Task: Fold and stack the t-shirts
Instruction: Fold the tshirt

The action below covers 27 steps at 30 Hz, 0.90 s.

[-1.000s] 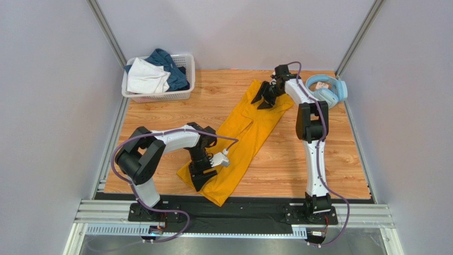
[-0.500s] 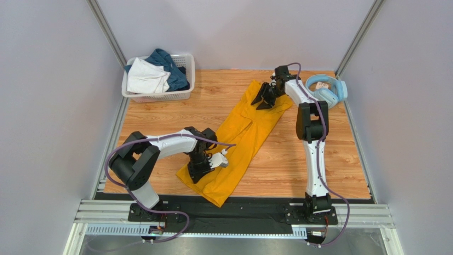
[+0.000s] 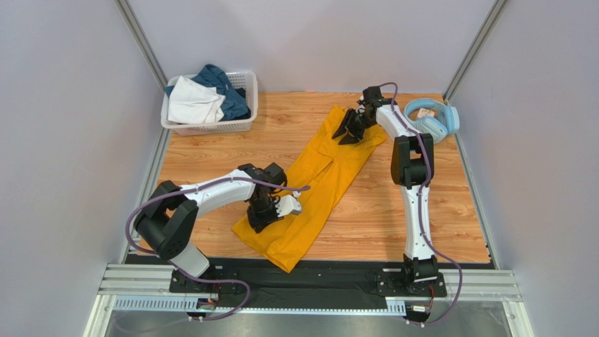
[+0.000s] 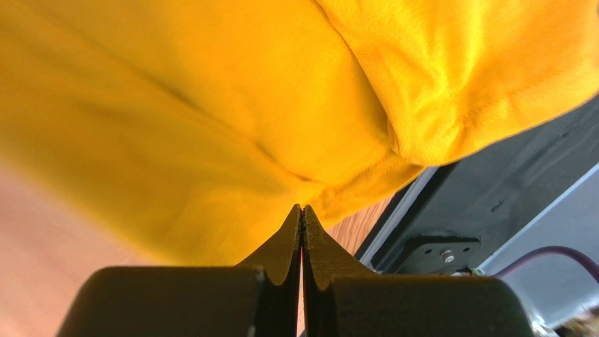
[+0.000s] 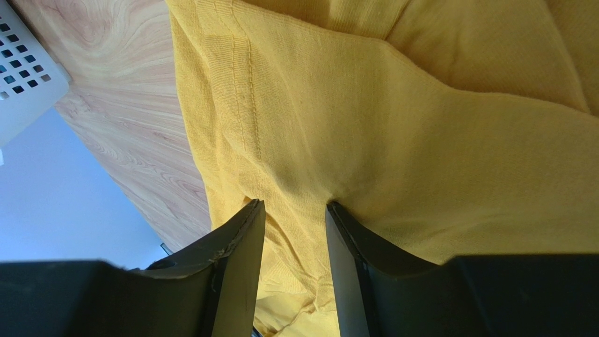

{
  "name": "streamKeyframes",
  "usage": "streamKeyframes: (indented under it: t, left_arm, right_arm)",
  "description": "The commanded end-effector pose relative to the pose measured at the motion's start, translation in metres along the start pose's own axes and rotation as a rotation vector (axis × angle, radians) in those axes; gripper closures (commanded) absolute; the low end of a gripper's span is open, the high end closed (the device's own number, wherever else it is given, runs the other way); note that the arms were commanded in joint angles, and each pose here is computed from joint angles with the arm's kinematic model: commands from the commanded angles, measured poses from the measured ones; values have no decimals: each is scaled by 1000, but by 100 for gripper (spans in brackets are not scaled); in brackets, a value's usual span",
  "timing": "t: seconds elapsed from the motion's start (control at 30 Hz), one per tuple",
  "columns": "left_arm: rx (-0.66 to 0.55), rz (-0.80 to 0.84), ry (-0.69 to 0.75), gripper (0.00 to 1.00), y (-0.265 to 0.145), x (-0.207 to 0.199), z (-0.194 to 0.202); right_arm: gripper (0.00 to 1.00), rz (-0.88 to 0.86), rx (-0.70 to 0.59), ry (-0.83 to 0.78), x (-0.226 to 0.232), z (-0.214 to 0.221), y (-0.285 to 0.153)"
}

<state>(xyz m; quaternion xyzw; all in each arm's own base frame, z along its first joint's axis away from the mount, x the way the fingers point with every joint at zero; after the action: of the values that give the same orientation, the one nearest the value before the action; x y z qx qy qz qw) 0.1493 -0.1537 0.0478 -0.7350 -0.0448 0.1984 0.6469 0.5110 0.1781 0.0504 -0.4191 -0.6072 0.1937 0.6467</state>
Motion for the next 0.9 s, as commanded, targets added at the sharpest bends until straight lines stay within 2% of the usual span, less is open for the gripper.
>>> streamKeyframes:
  t: [0.0,0.13,0.23,0.27,0.3,0.33,0.37,0.4,0.43,0.47,0.53,0.73,0.87]
  left_arm:
    - [-100,-100,57,100,-48,4,-18]
    - [-125,-104,69,100,-71,-1,-23]
    - [-100,-48,58,100,-60,-8,-19]
    - [-81,-52,49,79,-54,-5,-15]
    - [-40,-50,27,63,-41,-5,-4]
    - [-39,-86,31,34,-35,2,-3]
    - [-37,-103,35,29,-31,5,1]
    - [-15,-110,33,29,-21,5,11]
    - [-43,-138,42,29,-20,8,8]
    - [-46,-143,39,35,-18,9,10]
    - [-55,-144,33,40,-16,8,11]
    - [-55,-139,38,41,-14,9,9]
    - [-60,-110,27,46,-11,5,4]
  right_arm:
    - [56,57,3,1,-15,0,17]
    - [57,64,5,-4,-16,2,16]
    - [57,61,8,-2,-16,2,16]
    - [57,60,6,-4,-15,2,15]
    - [57,59,5,-5,-15,2,15]
    - [57,61,9,-3,-15,3,14]
    - [57,62,7,-8,-15,3,14]
    - [57,62,8,-9,-15,4,13]
    - [57,68,11,-7,-17,5,14]
    - [57,69,12,-8,-18,5,14]
    - [57,71,14,-10,-19,6,15]
    - [57,71,23,1,-21,9,18]
    - [57,73,22,1,-22,9,17]
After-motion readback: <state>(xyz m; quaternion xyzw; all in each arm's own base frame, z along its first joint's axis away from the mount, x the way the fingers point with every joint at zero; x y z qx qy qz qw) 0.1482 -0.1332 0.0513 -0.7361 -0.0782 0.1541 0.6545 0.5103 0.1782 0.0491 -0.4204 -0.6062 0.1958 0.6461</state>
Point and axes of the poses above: each gripper's point midway between its finger pads, its own y axis out along the fingers, its own x axis along the line the jaws close on, z = x × y, the point moved 2 cm from there along -y, back along the fingers, and after that the axes turned 4 degrees about -y, right-handed, at the moved point
